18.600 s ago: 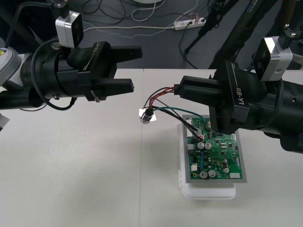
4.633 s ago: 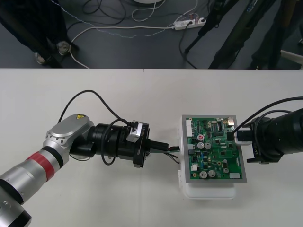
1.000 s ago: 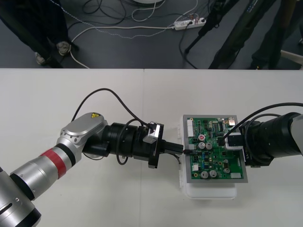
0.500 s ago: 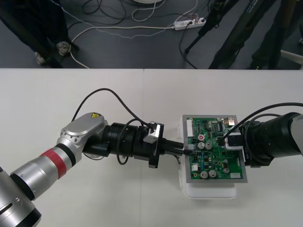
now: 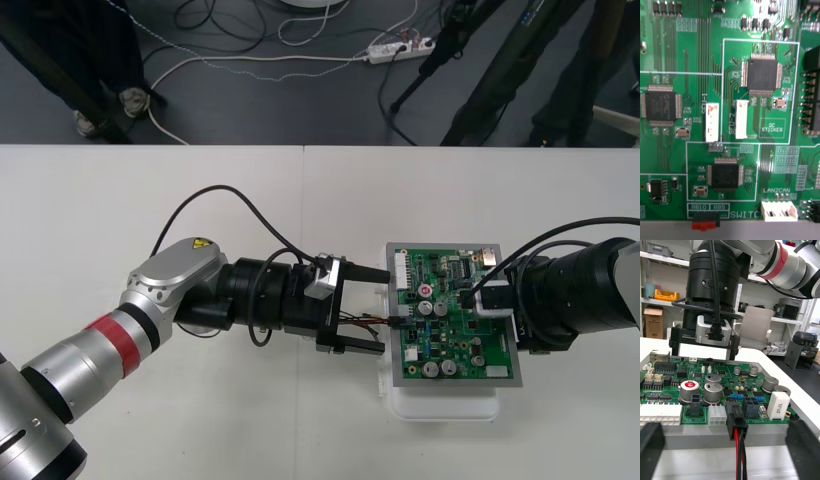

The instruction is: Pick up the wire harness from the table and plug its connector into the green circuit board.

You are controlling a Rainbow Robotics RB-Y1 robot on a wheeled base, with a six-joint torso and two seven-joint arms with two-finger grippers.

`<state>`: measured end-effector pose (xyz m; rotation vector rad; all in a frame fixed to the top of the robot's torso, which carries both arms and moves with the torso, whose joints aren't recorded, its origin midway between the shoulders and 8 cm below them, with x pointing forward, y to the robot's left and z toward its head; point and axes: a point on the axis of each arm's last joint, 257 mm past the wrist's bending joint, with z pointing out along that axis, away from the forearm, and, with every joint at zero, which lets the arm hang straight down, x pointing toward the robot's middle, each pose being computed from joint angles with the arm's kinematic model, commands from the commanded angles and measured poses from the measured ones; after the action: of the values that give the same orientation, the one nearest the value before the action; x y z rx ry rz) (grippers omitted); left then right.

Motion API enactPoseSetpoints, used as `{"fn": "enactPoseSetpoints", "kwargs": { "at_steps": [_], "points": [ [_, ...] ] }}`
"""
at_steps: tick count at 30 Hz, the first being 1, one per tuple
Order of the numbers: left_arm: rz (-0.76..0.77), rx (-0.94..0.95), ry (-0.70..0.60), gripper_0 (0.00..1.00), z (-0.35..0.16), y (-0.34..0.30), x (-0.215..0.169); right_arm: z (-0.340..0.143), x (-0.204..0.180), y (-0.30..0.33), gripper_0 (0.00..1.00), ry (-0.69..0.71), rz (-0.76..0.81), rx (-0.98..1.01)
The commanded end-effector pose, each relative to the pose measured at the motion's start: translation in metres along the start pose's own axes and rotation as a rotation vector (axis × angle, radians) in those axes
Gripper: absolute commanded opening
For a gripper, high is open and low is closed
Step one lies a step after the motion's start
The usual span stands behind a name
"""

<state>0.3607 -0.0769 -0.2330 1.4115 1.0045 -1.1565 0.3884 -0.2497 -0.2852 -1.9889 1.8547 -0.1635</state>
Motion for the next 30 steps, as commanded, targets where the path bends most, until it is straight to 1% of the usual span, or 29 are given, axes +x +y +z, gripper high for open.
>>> {"fn": "enactPoseSetpoints", "kwargs": {
  "at_steps": [1, 10, 20, 24, 30],
  "points": [
    [0.028, 0.017, -0.006, 1.00, 0.011, 0.012, -0.022, -0.007, -0.006, -0.001, 1.00, -0.016, 0.027, 0.013],
    [0.029, 0.002, 0.010, 1.00, -0.005, 0.017, -0.021, -0.018, 0.009, -0.003, 1.00, 0.004, 0.020, 0.011],
    [0.022, -0.014, 0.054, 1.00, -0.039, 0.015, -0.014, -0.027, 0.025, -0.009, 1.00, 0.029, 0.033, 0.025],
    [0.010, -0.021, 0.068, 1.00, -0.055, 0.009, -0.011, -0.028, 0.038, -0.011, 1.00, 0.039, 0.057, 0.022],
    [0.010, -0.028, 0.082, 1.00, -0.078, 0.000, -0.012, -0.035, 0.053, -0.012, 1.00, 0.068, 0.051, 0.019]
  ]
}}
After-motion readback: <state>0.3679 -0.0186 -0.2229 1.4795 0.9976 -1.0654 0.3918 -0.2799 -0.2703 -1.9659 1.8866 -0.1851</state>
